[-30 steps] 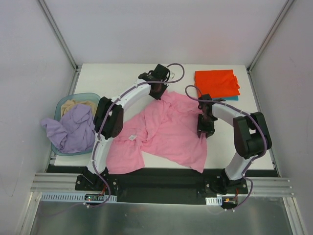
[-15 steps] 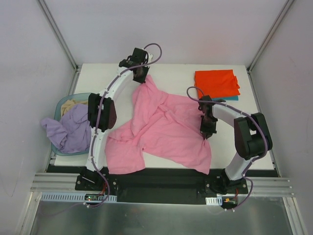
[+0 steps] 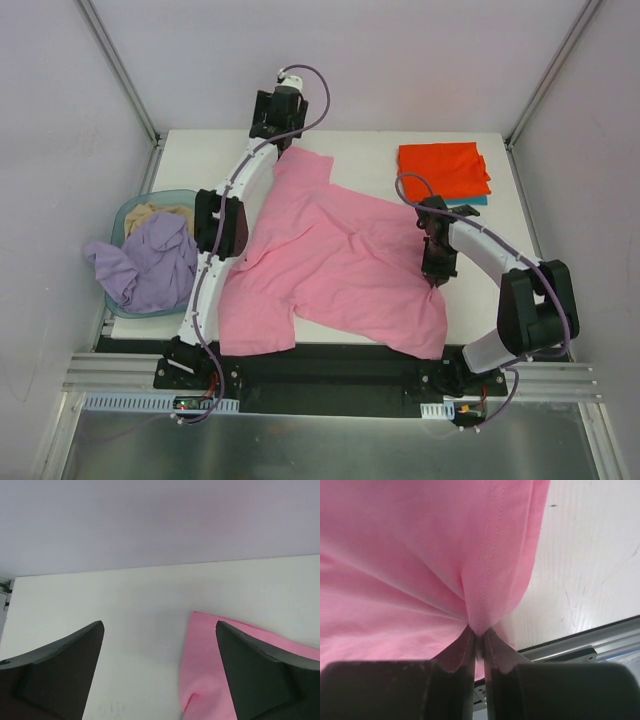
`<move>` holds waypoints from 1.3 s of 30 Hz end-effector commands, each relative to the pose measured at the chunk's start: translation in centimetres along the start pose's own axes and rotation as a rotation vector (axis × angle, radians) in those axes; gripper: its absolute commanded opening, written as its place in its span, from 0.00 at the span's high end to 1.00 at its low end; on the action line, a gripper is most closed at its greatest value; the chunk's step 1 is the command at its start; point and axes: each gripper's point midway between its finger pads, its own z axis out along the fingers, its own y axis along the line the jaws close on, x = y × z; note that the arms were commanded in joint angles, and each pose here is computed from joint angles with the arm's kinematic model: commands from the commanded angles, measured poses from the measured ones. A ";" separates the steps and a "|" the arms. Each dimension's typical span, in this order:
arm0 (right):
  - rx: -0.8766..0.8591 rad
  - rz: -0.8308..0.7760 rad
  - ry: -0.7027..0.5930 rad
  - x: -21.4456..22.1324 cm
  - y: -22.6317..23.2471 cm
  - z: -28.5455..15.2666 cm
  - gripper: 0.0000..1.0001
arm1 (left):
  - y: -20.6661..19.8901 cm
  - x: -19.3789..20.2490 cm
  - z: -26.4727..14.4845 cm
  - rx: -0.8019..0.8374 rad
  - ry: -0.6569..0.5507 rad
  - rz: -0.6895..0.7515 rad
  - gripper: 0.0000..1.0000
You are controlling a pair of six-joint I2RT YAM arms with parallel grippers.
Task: Fold and stack the t-shirts
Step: Flatten the tshirt out
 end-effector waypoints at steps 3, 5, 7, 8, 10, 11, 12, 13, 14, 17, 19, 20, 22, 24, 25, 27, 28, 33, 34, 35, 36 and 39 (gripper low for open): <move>0.128 0.040 -0.028 0.6 -3.3 -2.0 0.77 | 2.0 -8.9 -8.5 0.046 -0.185 -0.084 0.01; 0.172 0.054 -0.034 0.7 -4.5 -2.4 0.69 | 0.2 -5.8 -9.8 0.096 -0.108 -0.066 0.01; 0.193 0.073 -0.025 1.0 -5.4 -2.7 0.42 | -0.5 -3.3 -12.6 0.175 -0.020 -0.109 0.01; 0.192 0.079 -0.040 0.9 -5.6 -2.9 0.33 | -1.1 -2.5 -13.6 0.231 0.010 -0.134 0.01; 0.174 0.074 -0.070 0.3 -5.5 -3.4 0.13 | -3.1 -0.1 -16.8 0.396 0.078 -0.191 0.01; 0.158 0.077 -0.089 0.0 -5.4 -3.8 0.09 | -3.7 0.8 -17.7 0.439 0.106 -0.205 0.01; 0.133 0.077 -0.116 -0.7 -5.0 -4.2 0.07 | -3.9 2.4 -18.7 0.462 0.146 -0.222 0.01; 0.108 0.078 -0.130 -1.1 -4.6 -4.4 0.01 | -4.5 3.4 -19.3 0.490 0.188 -0.259 0.01; 0.050 0.073 -0.142 -1.3 -3.7 -4.8 0.01 | -5.1 4.4 -20.1 0.525 0.228 -0.275 0.01; -0.135 0.043 -0.182 -2.4 -0.6 -5.8 0.03 | -7.0 7.9 -21.2 0.605 0.367 -0.317 0.01; -0.236 0.014 -0.218 -3.4 1.3 -6.2 0.03 | -7.7 10.0 -20.8 0.603 0.436 -0.326 0.01; -0.311 -0.006 -0.209 -3.3 2.7 -6.5 0.03 | -7.9 11.4 -20.3 0.593 0.480 -0.329 0.01; -0.384 -0.033 -0.223 -3.8 4.5 -6.8 0.03 | -8.3 12.3 -19.8 0.603 0.525 -0.357 0.01; -0.416 -0.073 -0.200 -3.8 5.9 -6.6 0.03 | -8.5 14.0 -18.7 0.592 0.576 -0.356 0.01; -0.419 -0.099 -0.187 -3.5 6.6 -6.5 0.03 | -8.1 14.6 -17.9 0.559 0.583 -0.344 0.01; -0.408 -0.135 -0.149 -3.0 7.6 -5.6 0.03 | -6.8 16.1 -15.7 0.468 0.612 -0.321 0.01; -0.405 -0.139 -0.136 -2.8 7.9 -5.2 0.03 | -6.4 16.4 -15.1 0.450 0.622 -0.307 0.01; -0.362 -0.133 -0.048 -1.9 8.3 -2.7 0.03 | -5.0 19.1 -11.5 0.379 0.686 -0.279 0.01; -0.356 -0.130 -0.037 -1.8 8.4 -2.4 0.03 | -4.5 19.6 -11.0 0.350 0.699 -0.261 0.01; -0.348 -0.129 -0.020 -1.7 8.4 -2.0 0.03 | -4.6 21.0 -10.2 0.336 0.735 -0.250 0.01; -0.344 -0.125 -0.012 -1.5 8.4 -1.8 0.03 | -3.9 19.4 -8.9 0.302 0.694 -0.248 0.01; -0.310 -0.127 0.016 -0.9 7.8 -1.1 0.03 | -1.1 17.8 -5.1 0.165 0.635 -0.218 0.01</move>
